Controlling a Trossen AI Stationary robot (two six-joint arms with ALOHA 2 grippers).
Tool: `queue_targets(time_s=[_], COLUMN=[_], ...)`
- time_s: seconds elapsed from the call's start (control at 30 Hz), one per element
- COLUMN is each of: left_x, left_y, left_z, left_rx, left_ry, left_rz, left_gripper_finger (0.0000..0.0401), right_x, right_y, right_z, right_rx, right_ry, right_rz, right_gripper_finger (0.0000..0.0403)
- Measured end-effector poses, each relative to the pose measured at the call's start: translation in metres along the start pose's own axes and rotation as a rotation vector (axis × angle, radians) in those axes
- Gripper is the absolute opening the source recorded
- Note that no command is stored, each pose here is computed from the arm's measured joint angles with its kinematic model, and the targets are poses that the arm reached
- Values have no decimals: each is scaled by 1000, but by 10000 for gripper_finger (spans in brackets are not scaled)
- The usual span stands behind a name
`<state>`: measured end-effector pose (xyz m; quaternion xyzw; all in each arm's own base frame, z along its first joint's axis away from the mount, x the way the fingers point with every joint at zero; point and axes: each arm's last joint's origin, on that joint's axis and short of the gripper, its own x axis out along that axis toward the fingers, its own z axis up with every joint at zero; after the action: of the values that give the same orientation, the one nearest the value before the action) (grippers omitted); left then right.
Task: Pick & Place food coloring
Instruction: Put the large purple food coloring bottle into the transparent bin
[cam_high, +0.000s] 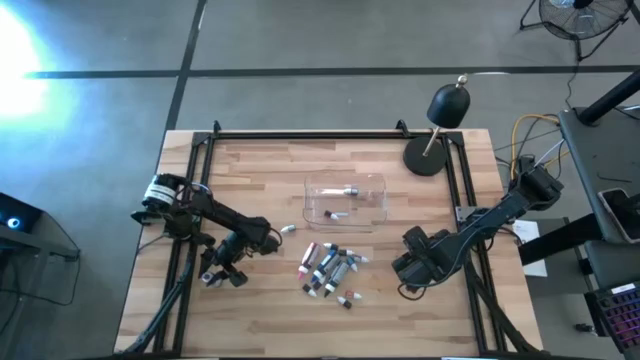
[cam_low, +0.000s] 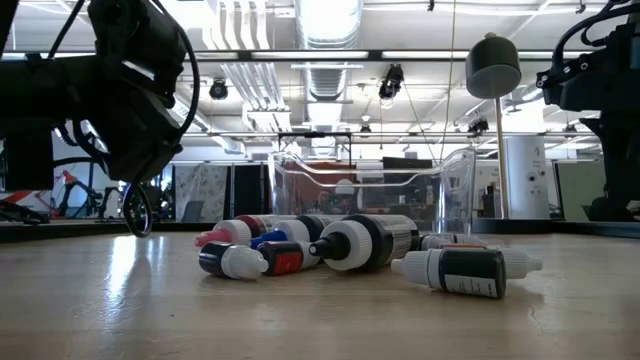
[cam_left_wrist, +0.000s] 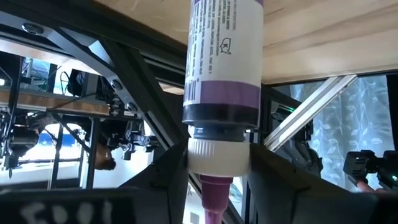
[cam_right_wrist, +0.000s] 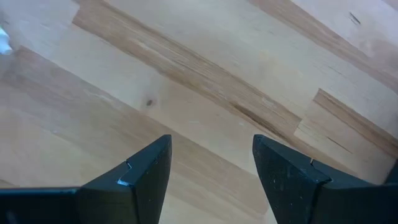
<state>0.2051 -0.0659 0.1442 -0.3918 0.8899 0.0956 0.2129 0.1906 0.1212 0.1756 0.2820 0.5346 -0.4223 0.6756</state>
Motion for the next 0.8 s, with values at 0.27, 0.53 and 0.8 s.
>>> queue_targets(time_s=[0.27, 0.53, 0.8], left_x=[-3, -14, -30], left_y=[-2, -3, -17], left_z=[-2, -11, -20], left_rx=[11, 49, 117], left_ry=[-20, -155, -353], left_rz=[20, 161, 85], left_gripper_finger=[137, 138, 138], right_x=[0, 0, 1], right_y=[0, 0, 0], right_z=[1, 1, 2], right_rx=[-3, -29, -27], right_ry=[-25, -53, -76], right_rz=[3, 5, 4], right_gripper_finger=[219, 219, 219])
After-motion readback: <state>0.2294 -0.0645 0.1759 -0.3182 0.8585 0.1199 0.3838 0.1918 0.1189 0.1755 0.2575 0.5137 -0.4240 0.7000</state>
